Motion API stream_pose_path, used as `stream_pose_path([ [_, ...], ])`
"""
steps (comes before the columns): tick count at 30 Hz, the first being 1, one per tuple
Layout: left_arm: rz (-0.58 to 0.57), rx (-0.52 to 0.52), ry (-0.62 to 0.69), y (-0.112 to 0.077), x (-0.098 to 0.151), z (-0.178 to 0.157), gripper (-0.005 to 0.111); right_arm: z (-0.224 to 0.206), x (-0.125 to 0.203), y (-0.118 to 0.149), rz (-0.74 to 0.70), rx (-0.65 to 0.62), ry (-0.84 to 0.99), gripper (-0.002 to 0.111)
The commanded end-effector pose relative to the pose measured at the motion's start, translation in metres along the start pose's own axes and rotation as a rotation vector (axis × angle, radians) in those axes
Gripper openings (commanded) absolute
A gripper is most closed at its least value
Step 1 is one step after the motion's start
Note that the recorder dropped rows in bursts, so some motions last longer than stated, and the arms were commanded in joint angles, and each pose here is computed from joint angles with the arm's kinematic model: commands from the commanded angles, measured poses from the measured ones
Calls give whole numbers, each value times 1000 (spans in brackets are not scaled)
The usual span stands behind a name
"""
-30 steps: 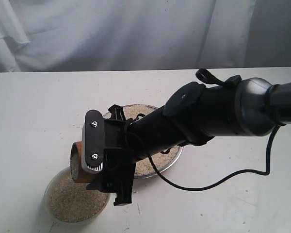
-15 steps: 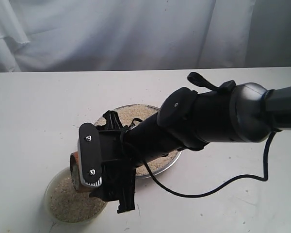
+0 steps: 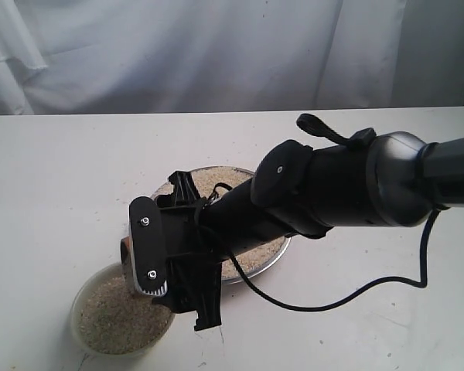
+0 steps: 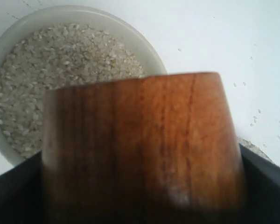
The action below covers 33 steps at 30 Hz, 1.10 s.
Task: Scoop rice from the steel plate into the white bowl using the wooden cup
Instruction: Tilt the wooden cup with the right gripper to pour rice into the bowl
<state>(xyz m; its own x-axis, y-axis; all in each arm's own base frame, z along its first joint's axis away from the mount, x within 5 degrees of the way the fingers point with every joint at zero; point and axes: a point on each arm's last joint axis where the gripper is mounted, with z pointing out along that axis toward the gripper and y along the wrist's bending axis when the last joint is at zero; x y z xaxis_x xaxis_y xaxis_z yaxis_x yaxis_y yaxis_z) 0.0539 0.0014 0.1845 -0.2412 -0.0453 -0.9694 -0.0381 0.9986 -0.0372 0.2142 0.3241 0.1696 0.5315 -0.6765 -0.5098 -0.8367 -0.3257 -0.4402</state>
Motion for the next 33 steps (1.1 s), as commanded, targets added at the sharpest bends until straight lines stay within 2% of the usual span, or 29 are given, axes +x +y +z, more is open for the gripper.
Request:
stream_pose_path([
  [1, 1, 3, -13, 0, 0, 0, 0, -5, -3, -3, -21, 22, 5, 0],
  [15, 1, 3, -13, 0, 0, 0, 0, -4, 0, -3, -84, 29, 35, 0],
  [20, 1, 3, -13, 0, 0, 0, 0, -3, -2, 0, -185, 21, 60, 0],
  [33, 1, 3, -13, 0, 0, 0, 0, -1, -7, -1, -211, 61, 73, 0],
])
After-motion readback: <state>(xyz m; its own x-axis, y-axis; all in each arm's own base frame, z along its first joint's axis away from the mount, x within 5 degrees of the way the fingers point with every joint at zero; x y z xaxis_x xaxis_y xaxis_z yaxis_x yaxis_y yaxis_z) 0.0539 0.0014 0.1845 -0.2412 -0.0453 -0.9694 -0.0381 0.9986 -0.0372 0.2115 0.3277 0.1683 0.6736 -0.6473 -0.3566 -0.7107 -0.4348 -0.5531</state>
